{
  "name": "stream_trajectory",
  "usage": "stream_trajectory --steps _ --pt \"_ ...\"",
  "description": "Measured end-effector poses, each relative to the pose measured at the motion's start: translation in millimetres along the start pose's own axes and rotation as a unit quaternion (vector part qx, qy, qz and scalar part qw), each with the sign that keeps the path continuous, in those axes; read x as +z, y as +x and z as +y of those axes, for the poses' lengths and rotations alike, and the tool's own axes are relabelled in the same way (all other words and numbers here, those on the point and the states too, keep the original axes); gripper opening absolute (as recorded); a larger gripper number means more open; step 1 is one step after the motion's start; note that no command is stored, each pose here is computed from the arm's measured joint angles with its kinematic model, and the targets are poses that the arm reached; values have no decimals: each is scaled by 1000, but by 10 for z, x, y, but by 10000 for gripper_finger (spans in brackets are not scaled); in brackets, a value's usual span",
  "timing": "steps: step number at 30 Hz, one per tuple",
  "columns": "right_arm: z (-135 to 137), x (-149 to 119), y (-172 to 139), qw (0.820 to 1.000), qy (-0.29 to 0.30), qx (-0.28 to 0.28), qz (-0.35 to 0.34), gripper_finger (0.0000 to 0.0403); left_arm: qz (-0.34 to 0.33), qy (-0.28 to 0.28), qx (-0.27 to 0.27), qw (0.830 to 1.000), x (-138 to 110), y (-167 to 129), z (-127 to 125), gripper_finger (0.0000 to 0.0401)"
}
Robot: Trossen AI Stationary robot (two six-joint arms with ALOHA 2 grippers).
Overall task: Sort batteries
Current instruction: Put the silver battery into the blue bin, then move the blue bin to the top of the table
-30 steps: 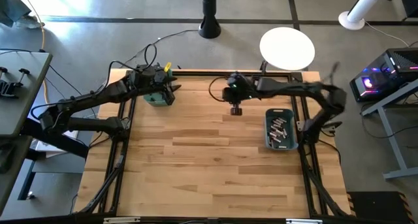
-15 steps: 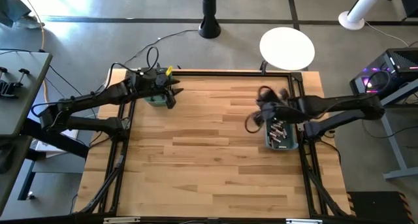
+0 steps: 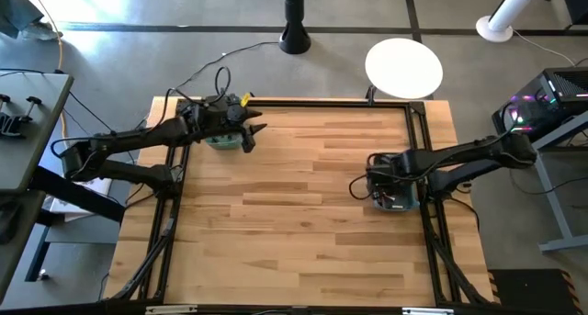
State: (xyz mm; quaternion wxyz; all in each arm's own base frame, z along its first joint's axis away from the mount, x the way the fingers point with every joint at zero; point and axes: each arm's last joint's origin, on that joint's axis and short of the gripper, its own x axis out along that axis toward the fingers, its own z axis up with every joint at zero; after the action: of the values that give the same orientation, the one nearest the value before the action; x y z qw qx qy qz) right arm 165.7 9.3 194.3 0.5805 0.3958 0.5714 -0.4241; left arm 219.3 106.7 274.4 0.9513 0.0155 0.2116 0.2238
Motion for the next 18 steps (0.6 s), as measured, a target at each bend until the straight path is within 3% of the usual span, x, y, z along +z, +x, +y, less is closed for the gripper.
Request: stream_trajectory --steps 9,12,18 --pt "-136 95 280 999 18 1 40 20 25 12 -2 1000 -105 260 -14 182" --pt "-147 120 281 999 4 -2 32 58 27 14 -1 1000 -122 301 -13 182" --pt "-191 137 266 999 -22 -11 35 175 28 16 -1 999 -126 311 -14 182"
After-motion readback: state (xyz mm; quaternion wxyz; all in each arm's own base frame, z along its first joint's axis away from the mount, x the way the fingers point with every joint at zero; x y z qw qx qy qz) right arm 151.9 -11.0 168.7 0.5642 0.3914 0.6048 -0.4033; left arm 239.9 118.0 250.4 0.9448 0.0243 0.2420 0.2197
